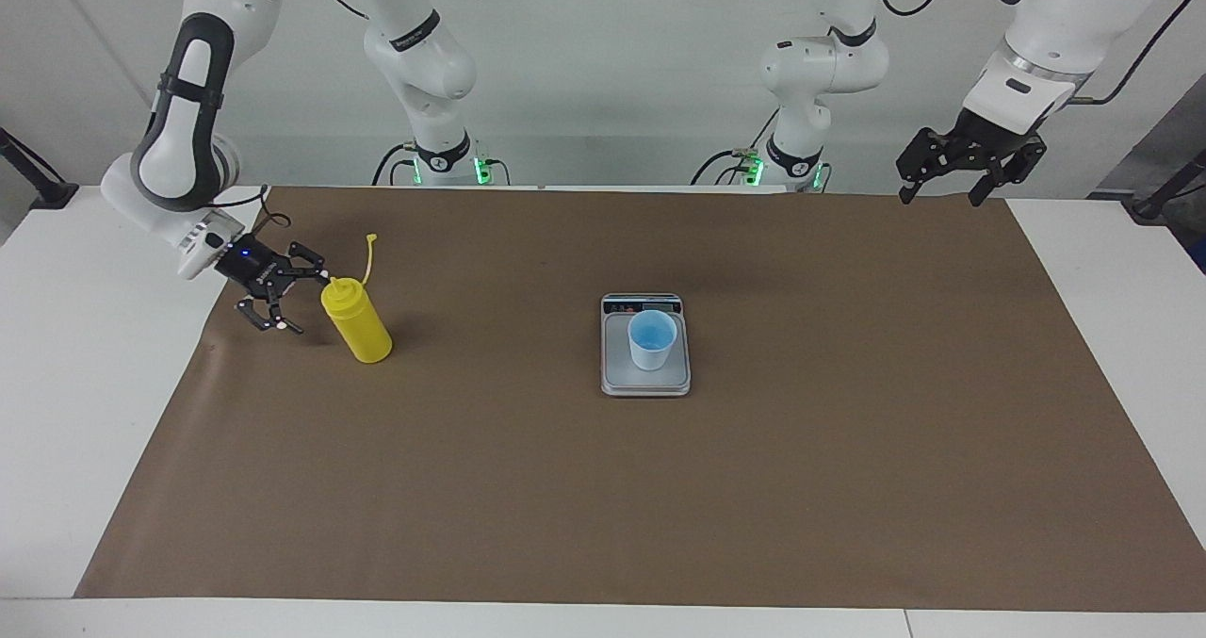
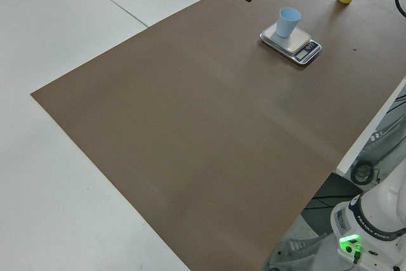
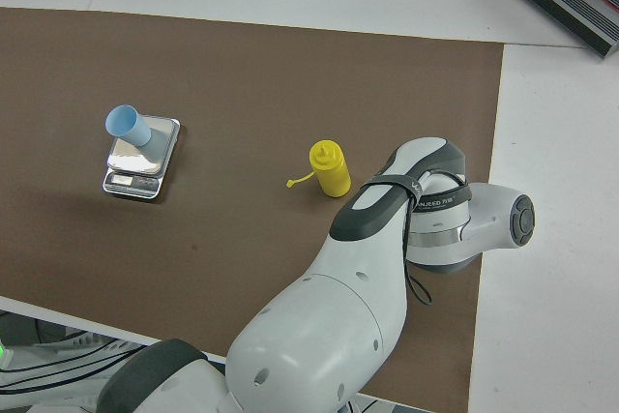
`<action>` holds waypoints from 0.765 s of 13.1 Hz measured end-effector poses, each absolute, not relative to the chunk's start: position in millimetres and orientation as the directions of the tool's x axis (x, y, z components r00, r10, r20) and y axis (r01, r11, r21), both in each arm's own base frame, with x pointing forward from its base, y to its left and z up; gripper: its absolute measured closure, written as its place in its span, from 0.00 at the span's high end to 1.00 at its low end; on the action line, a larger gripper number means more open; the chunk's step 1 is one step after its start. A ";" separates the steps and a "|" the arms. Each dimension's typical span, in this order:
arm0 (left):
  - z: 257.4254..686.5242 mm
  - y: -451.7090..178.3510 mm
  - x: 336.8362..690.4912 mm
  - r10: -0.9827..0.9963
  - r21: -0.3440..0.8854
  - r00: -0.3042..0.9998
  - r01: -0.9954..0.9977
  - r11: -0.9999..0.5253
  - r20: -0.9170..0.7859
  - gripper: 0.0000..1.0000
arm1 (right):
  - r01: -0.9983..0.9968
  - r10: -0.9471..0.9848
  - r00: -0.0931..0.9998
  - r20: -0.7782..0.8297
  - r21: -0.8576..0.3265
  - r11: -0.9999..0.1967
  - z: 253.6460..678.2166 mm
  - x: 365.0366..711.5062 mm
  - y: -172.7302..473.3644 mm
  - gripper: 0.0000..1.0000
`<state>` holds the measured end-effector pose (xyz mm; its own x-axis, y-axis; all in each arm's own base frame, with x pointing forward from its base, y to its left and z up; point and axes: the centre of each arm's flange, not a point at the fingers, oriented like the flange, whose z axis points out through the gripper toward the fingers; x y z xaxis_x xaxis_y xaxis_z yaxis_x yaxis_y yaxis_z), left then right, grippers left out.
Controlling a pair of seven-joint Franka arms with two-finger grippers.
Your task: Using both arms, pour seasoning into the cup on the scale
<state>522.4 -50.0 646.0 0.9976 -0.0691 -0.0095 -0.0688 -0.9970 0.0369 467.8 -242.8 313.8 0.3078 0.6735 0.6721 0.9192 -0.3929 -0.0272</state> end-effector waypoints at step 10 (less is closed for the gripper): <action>646.0 -50.0 522.4 -0.069 0.037 0.998 -0.069 -0.997 -0.010 1.00 | 0.810 0.746 0.569 0.346 -0.076 -0.582 458.3 502.2 -171.7 1.00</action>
<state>522.4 -50.0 646.0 0.9976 -0.0692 -0.0096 -0.0688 -0.9970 0.0369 502.2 -171.7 458.3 0.5686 0.7463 0.3460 0.8098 -0.5818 -0.0760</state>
